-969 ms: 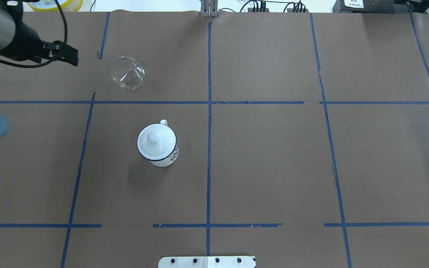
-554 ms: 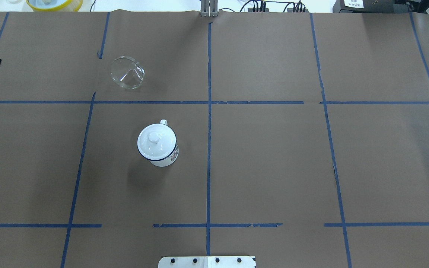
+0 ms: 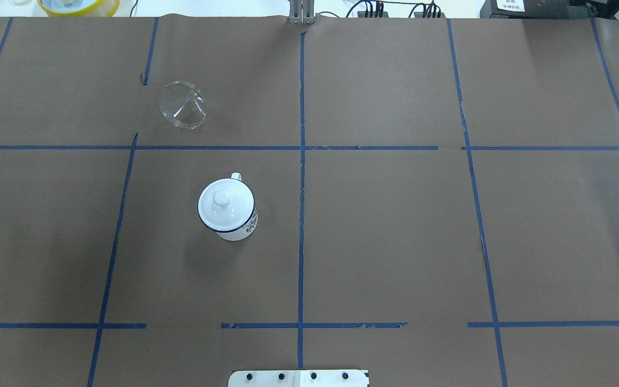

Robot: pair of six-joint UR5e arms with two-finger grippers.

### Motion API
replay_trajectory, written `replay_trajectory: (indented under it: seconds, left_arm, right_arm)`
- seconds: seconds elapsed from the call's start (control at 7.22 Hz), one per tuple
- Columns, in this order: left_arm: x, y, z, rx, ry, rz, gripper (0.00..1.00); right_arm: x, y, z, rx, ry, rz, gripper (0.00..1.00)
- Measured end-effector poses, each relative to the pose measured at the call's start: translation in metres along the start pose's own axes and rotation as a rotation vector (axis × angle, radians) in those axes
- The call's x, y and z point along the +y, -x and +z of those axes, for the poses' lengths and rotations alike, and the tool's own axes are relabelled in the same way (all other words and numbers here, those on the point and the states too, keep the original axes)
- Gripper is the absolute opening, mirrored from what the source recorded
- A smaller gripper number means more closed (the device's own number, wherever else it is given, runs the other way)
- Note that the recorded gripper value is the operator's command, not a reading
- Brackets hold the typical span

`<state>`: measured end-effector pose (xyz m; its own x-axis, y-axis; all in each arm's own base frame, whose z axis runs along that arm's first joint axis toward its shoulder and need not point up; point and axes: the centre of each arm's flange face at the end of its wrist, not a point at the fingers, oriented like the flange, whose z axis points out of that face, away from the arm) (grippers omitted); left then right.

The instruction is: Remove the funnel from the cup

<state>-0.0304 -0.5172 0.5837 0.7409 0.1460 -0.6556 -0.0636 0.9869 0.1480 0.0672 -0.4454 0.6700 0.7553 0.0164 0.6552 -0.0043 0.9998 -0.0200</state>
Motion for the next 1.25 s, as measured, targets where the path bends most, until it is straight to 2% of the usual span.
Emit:
replay_trajectory:
  seconds: [0.55, 0.97, 1.25]
  left_arm:
    - [0.053, 0.053, 0.015, 0.003, 0.046, -0.03, 1.0]
    - [0.062, 0.057, 0.02, 0.049, 0.056, -0.051, 1.0]
    - [0.062, 0.057, 0.02, 0.052, 0.054, -0.052, 1.0]
  right_arm:
    - [0.0, 0.0, 0.0, 0.0, 0.0, 0.0, 1.0]
    - [0.0, 0.0, 0.0, 0.0, 0.0, 0.0, 1.0]
    - [0.0, 0.0, 0.0, 0.0, 0.0, 0.0, 1.0]
